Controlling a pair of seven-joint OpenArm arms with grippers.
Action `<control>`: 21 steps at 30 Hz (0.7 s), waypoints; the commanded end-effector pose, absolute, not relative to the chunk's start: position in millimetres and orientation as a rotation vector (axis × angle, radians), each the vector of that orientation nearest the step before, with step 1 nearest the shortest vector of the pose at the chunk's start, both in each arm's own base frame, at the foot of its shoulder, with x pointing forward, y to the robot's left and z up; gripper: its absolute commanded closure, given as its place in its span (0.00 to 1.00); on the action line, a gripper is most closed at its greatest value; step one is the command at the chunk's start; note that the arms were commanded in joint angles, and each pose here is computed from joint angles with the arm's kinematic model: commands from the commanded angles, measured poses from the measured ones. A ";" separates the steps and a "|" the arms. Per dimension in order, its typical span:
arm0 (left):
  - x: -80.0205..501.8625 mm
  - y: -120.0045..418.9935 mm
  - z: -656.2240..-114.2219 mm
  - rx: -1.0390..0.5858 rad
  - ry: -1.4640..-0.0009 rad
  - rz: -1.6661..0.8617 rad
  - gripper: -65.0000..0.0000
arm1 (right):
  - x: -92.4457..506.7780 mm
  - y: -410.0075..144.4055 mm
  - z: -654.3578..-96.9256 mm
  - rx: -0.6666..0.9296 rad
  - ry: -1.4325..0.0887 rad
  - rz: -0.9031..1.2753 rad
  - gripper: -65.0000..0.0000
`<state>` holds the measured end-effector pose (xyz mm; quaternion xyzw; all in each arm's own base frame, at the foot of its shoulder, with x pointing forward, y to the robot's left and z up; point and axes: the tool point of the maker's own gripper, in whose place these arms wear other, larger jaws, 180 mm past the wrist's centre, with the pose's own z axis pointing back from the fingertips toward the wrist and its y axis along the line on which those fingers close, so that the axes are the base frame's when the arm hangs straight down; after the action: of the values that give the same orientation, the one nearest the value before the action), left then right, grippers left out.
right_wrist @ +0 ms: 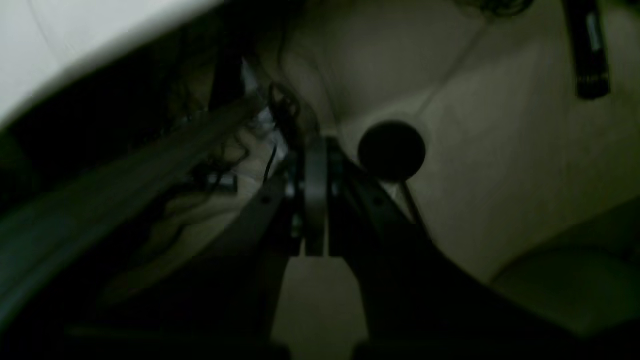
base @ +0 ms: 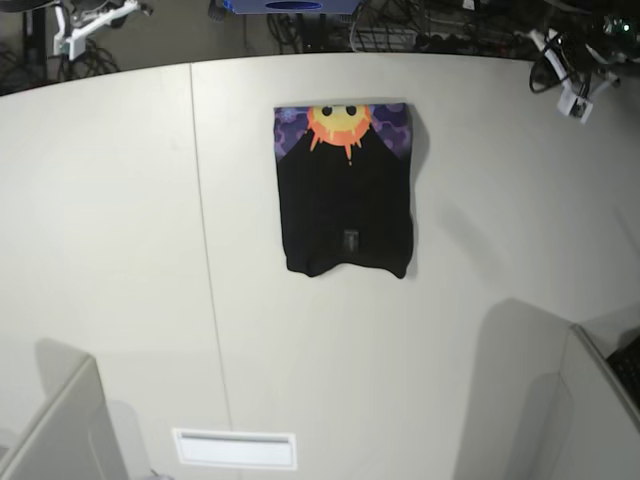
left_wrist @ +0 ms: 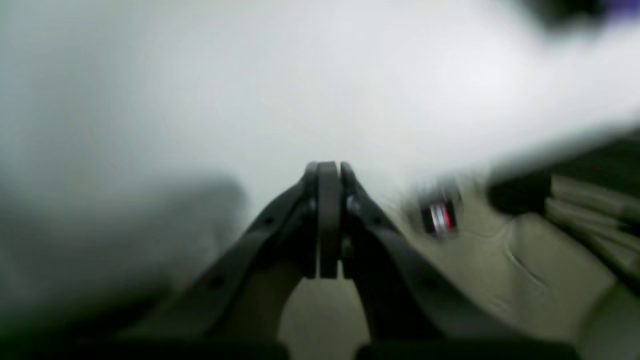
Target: Fold the T-shirt properly
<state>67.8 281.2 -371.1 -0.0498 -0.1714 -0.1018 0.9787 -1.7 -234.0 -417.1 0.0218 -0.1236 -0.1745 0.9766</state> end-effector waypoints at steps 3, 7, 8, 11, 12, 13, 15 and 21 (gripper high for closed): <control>15.4 275.4 -380.9 -0.111 -0.250 -0.166 1.00 | -43.0 -210.1 -444.4 0.118 -0.058 -0.229 1.00; -46.7 255.7 -426.3 -0.039 -0.116 -0.290 1.00 | -92.2 -177.7 -491.0 0.187 0.112 -0.153 1.00; -62.6 249.3 -440.6 -0.030 -0.080 -0.346 1.00 | -99.7 -172.1 -499.1 0.196 0.130 -0.141 1.00; -107.8 223.6 -490.1 -0.074 -0.018 -0.495 1.00 | -116.9 -154.3 -526.3 0.217 0.150 -0.104 1.00; -121.0 217.6 -504.1 -0.104 -0.005 -0.499 1.00 | -119.2 -150.3 -534.0 0.220 0.149 -0.091 1.00; -130.2 212.6 -519.9 -0.136 0.002 -0.476 1.00 | -122.9 -147.6 -544.1 0.217 0.148 -0.078 1.00; -141.0 207.5 -552.2 -0.179 0.031 -0.413 1.00 | -125.5 -137.3 -563.5 0.213 0.131 -0.085 1.00; -163.0 192.5 -612.5 -0.292 0.073 -0.266 1.00 | -167.0 -142.5 -625.7 0.053 0.183 -0.186 1.00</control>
<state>-140.8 185.8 -618.4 -0.1451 0.0110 -0.1307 0.9807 -161.8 -134.5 -627.9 0.0314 0.0877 -0.0957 0.9910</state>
